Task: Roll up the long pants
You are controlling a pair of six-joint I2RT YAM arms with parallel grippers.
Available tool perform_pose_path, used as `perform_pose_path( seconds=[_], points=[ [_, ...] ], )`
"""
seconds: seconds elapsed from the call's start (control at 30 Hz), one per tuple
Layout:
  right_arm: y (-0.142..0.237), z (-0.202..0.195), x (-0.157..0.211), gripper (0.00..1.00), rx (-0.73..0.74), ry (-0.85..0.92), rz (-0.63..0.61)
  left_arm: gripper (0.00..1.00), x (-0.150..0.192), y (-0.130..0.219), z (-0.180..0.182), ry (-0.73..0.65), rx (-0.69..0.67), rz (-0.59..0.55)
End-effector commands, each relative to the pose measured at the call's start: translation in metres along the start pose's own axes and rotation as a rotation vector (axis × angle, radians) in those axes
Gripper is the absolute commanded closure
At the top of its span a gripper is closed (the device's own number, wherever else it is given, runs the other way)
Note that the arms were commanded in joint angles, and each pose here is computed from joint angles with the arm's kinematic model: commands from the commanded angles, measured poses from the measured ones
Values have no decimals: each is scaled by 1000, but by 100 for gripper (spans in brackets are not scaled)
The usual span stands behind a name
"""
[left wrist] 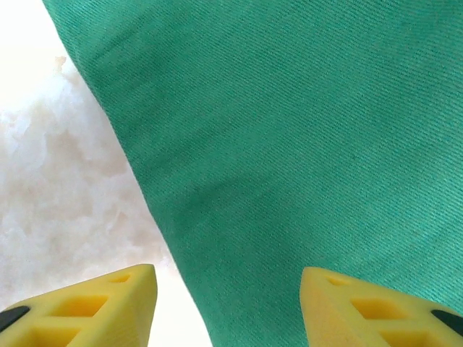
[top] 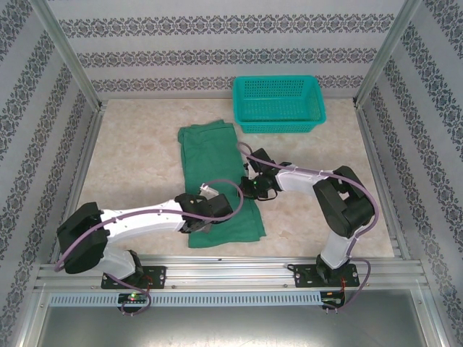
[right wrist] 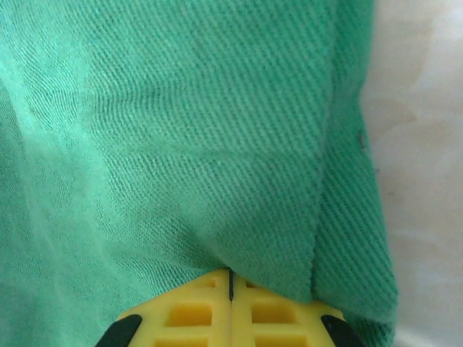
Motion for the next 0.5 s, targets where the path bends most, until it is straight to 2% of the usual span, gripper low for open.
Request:
perform_pose_path(
  seconds=[0.0, 0.13, 0.23, 0.27, 0.3, 0.47],
  points=[
    [4, -16, 8, 100, 80, -35, -16, 44, 5, 11, 10, -10, 24, -25],
    [45, -4, 6, 98, 76, 15, -129, 35, 7, 24, 5, -67, 132, -91],
    [76, -7, 10, 52, 88, 21, -204, 33, 13, 28, -5, -165, 164, -98],
    [83, -9, 11, 41, 89, 18, -216, 32, 16, 29, -10, -206, 171, -89],
    [91, -13, 13, 35, 95, 8, -225, 32, 18, 29, -15, -247, 157, -77],
    [107, -31, 25, 33, 85, -38, -245, 33, 30, 24, -59, -479, 190, 0]
  ],
)
Point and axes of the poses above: each hand's point on the last joint's axis, 136 mm out from that joint toward the fingers, its own y axis back along the fingers, its own z axis along the line the jaws close on, x = y × z, the point moved 8 cm from there along y, back along the fingers, and after that the axes turned 7 degrees about -y, right-handed, at the moved point
